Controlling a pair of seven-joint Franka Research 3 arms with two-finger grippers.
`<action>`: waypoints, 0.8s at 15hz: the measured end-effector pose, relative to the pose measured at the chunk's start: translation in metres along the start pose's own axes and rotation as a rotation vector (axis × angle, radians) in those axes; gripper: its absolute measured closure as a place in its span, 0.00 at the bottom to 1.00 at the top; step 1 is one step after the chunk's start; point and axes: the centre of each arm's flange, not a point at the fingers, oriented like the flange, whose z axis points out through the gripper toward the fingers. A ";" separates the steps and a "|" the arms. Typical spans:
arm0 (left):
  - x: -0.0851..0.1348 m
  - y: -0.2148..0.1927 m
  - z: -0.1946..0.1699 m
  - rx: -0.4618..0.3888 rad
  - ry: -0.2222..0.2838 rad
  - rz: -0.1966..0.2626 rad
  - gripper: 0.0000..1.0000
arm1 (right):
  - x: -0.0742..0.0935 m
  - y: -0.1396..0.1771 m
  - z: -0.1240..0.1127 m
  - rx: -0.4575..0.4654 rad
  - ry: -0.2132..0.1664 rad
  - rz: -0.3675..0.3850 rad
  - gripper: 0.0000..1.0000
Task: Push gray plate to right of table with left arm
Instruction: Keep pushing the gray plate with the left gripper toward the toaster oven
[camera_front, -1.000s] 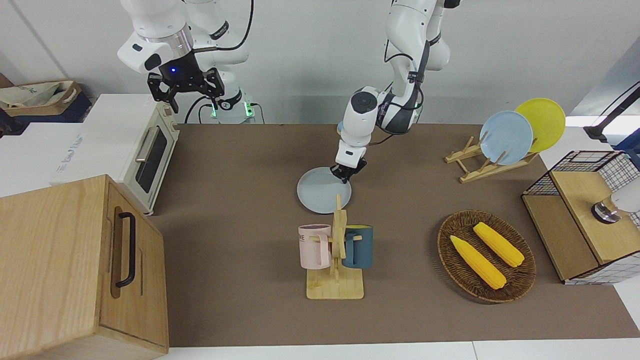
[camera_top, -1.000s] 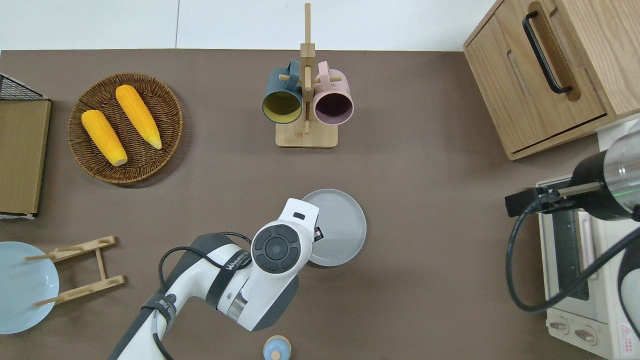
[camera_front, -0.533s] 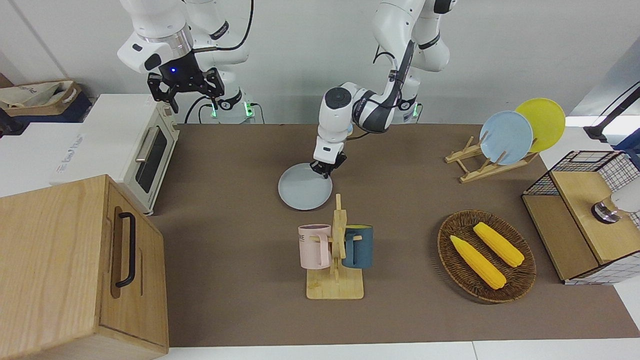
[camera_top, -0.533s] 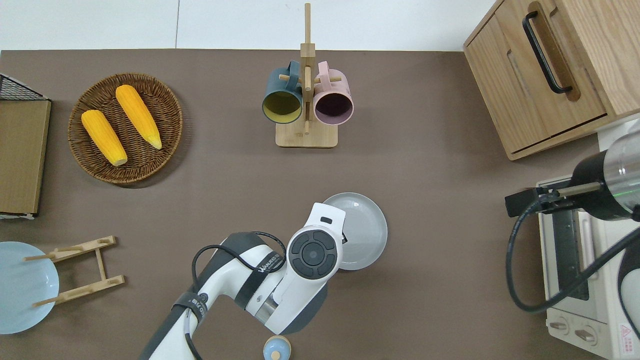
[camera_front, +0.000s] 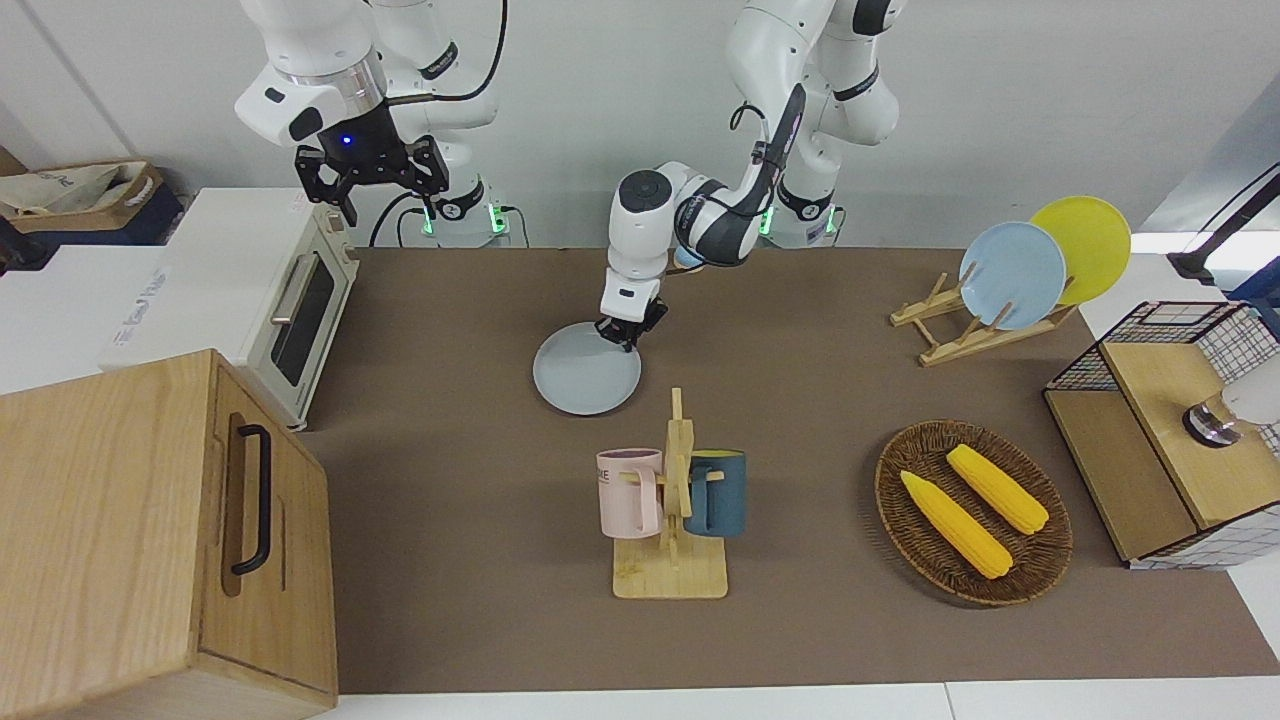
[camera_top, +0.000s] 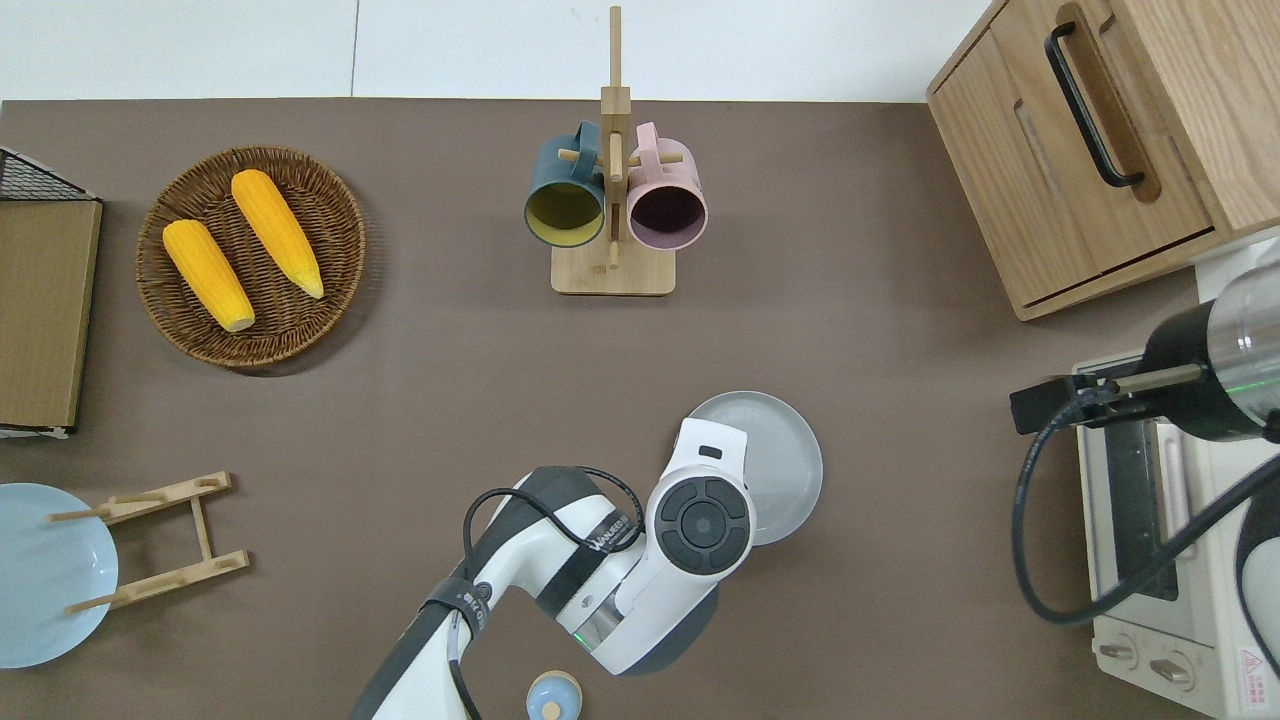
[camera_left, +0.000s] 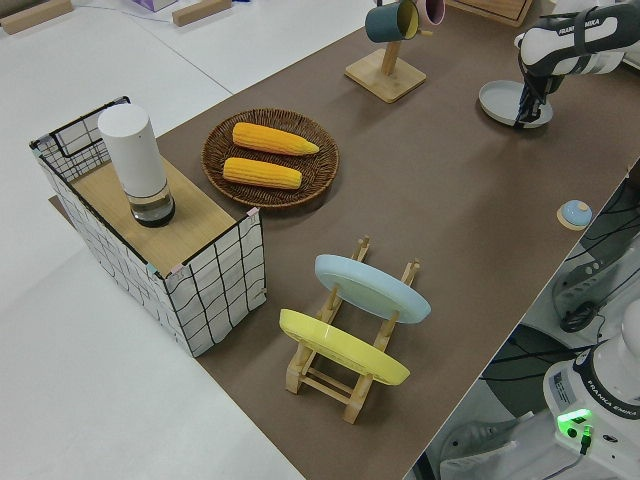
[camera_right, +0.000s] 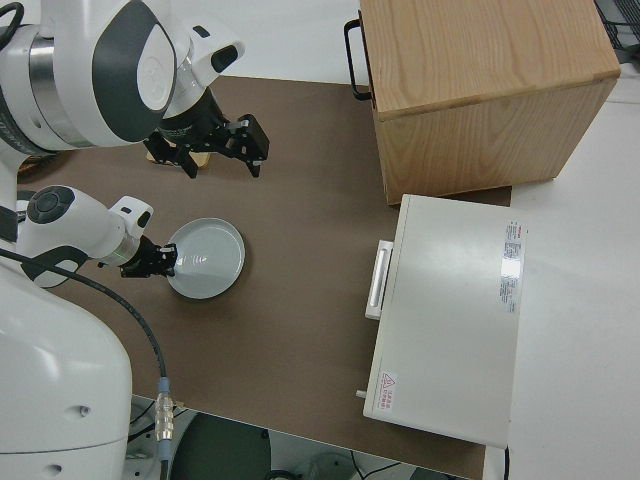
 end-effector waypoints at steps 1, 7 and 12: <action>-0.002 0.004 0.001 0.000 0.003 -0.006 0.95 | 0.000 0.000 0.000 0.000 0.000 0.000 0.01; -0.030 0.025 0.005 -0.002 0.015 -0.022 0.95 | 0.000 0.000 0.000 0.000 0.000 0.000 0.01; -0.049 0.046 0.012 -0.014 0.008 -0.041 0.95 | 0.000 0.000 0.000 0.000 0.000 0.000 0.01</action>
